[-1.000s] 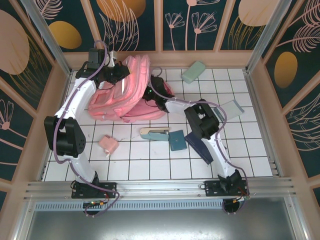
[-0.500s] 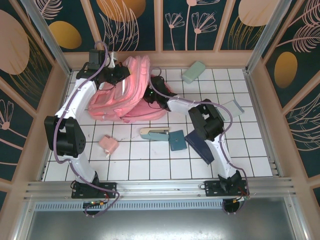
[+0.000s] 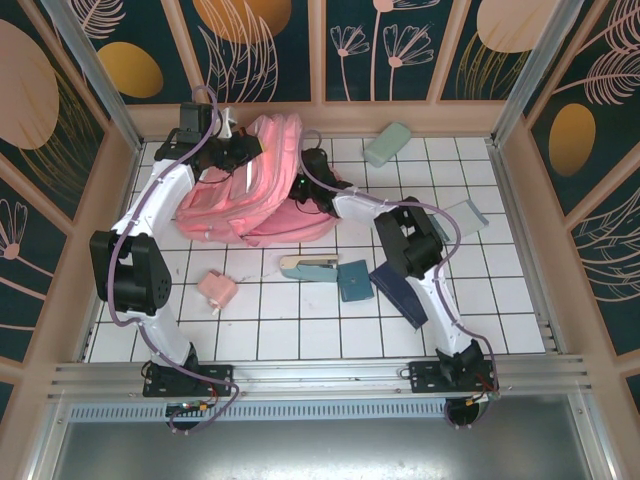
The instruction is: Pack the student bag
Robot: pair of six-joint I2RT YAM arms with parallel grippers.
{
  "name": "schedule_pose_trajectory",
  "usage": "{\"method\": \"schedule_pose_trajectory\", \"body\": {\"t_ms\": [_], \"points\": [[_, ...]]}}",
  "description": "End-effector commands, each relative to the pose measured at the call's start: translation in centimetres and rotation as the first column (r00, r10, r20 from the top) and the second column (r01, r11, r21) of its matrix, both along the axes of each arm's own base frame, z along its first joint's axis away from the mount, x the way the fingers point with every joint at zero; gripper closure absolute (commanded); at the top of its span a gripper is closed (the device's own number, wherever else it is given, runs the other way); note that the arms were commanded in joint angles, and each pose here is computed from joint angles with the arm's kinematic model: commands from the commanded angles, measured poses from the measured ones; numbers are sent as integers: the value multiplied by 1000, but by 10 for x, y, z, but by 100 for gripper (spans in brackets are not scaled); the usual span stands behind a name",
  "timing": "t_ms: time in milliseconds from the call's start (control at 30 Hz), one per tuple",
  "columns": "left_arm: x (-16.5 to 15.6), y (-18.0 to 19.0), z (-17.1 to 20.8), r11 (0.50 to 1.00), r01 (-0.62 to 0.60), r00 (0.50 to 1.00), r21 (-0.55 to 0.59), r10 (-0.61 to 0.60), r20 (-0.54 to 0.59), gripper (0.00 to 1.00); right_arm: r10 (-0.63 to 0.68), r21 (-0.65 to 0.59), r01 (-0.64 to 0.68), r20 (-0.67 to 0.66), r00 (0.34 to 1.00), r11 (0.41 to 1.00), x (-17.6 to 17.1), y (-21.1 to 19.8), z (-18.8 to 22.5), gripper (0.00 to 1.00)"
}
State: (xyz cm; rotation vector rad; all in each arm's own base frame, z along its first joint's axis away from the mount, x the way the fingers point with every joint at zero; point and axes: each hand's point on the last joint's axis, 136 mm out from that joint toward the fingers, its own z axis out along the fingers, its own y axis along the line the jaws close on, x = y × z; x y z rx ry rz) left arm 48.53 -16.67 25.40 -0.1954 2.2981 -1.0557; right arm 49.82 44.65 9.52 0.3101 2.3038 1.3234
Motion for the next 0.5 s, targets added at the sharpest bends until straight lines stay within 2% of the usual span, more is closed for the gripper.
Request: {"method": "schedule_pose_trajectory", "body": {"t_ms": [0,233,367,467], "points": [[2,4,34,1000,-4,994,-24,7,109,100,-1,-26,0,-56,998,1000,0,7,-19,81],[1,3,30,1000,1,995,-31,2,103,100,116,50,-112,-91,989,993,0,39,-34,80],[1,6,22,1000,-9,995,-1,9,96,100,146,65,-145,-8,989,987,-2,40,-4,77],[2,12,9,998,-26,996,50,22,82,100,116,41,-119,67,991,992,-3,23,27,73]]}}
